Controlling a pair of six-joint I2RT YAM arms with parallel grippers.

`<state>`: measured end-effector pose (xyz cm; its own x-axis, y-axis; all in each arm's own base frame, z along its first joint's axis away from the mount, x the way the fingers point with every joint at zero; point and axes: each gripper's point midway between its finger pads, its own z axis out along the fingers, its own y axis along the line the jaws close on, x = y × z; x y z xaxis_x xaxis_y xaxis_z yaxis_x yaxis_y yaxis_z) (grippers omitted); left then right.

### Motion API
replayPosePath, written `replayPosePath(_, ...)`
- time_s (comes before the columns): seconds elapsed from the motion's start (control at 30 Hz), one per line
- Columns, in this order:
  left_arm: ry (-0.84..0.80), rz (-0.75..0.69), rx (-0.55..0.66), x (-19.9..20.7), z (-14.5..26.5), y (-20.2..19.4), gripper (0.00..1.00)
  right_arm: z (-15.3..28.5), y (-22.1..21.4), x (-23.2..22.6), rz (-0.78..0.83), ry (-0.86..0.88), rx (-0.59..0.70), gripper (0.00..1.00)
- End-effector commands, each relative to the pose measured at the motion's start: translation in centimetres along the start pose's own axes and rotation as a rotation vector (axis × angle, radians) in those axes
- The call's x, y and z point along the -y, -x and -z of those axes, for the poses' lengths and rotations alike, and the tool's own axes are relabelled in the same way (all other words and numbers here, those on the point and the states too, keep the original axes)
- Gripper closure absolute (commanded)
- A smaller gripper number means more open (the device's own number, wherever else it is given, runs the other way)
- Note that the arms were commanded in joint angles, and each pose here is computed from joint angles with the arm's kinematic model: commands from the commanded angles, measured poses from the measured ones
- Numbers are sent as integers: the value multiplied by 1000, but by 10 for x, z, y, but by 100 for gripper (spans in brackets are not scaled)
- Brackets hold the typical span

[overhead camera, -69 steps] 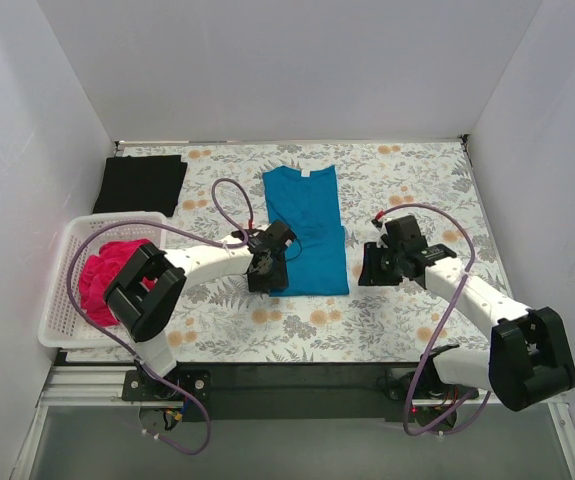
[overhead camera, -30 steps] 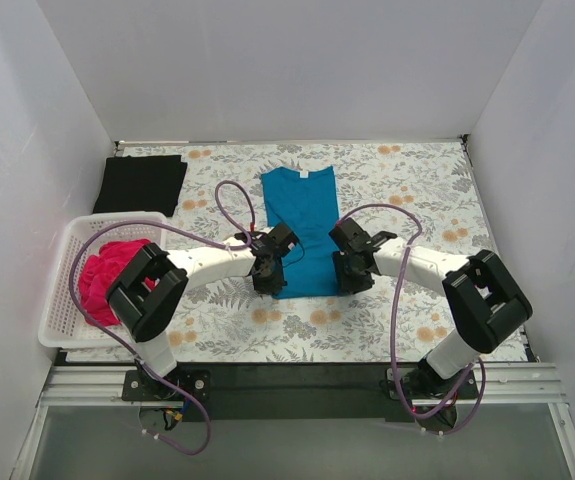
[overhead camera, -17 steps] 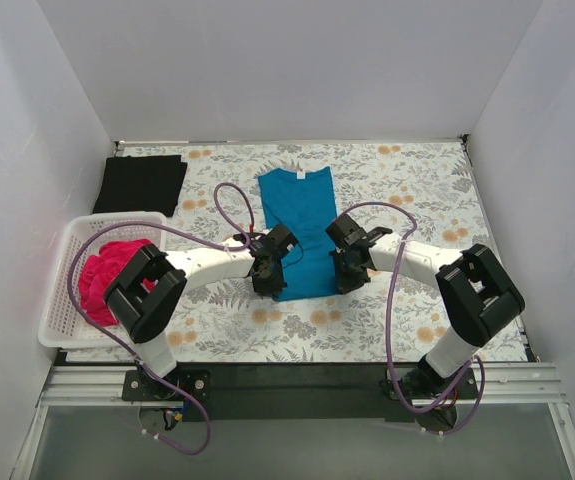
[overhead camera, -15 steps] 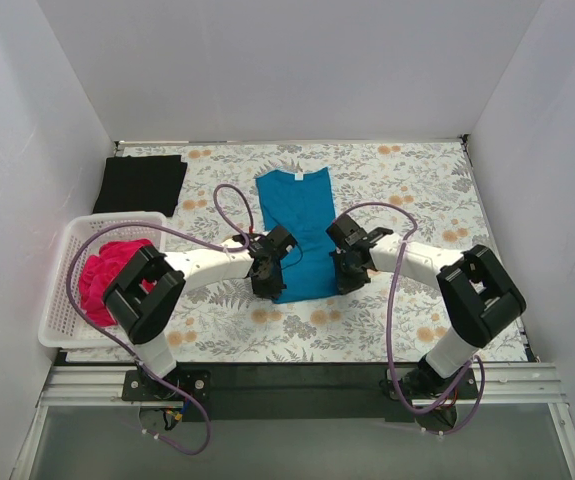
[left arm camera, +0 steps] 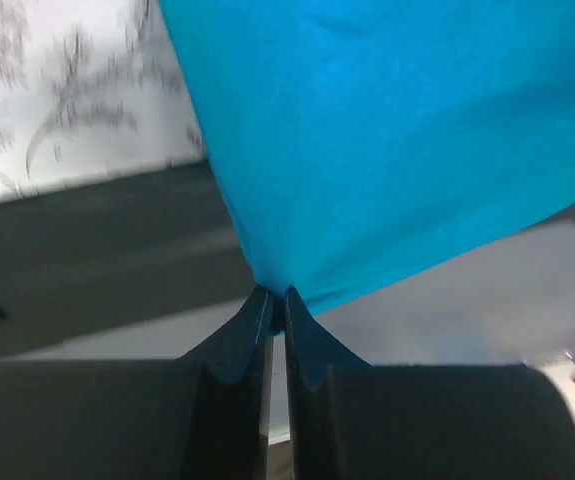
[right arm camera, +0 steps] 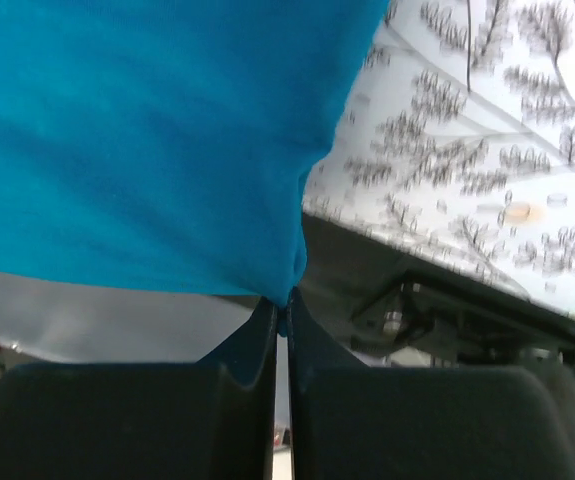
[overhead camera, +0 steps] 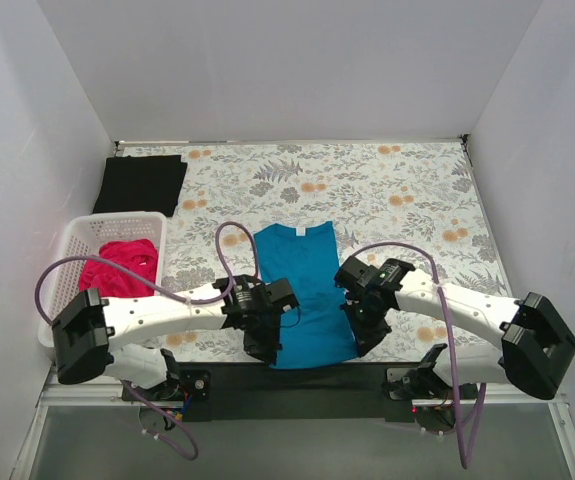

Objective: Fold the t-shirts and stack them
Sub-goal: Fold the tshirt

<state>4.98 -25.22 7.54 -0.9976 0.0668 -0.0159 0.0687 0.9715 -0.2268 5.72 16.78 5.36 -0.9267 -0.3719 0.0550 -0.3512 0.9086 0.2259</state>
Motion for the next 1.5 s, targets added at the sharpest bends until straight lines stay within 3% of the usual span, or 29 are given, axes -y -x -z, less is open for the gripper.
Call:
replayPosePath(0.0, 15, 112, -84, -19, 24, -32, 100, 29, -16, 4, -31, -50, -47, 99)
replayPosePath(0.23, -25, 165, 83, -14, 54, 27, 100, 71, 42, -11, 61, -113, 56, 99)
replayPosePath(0.57, -103, 220, 215, -15, 78, 93, 100, 101, 94, -10, 86, -113, 140, 99)
replayPosePath(1.07, -116, 235, 318, -24, 89, 170, 100, 128, 158, 0, 70, -110, 213, 99)
replayPosePath(1.47, -112, 259, 368, -40, 87, 219, 100, 124, 205, 10, 73, -122, 215, 99)
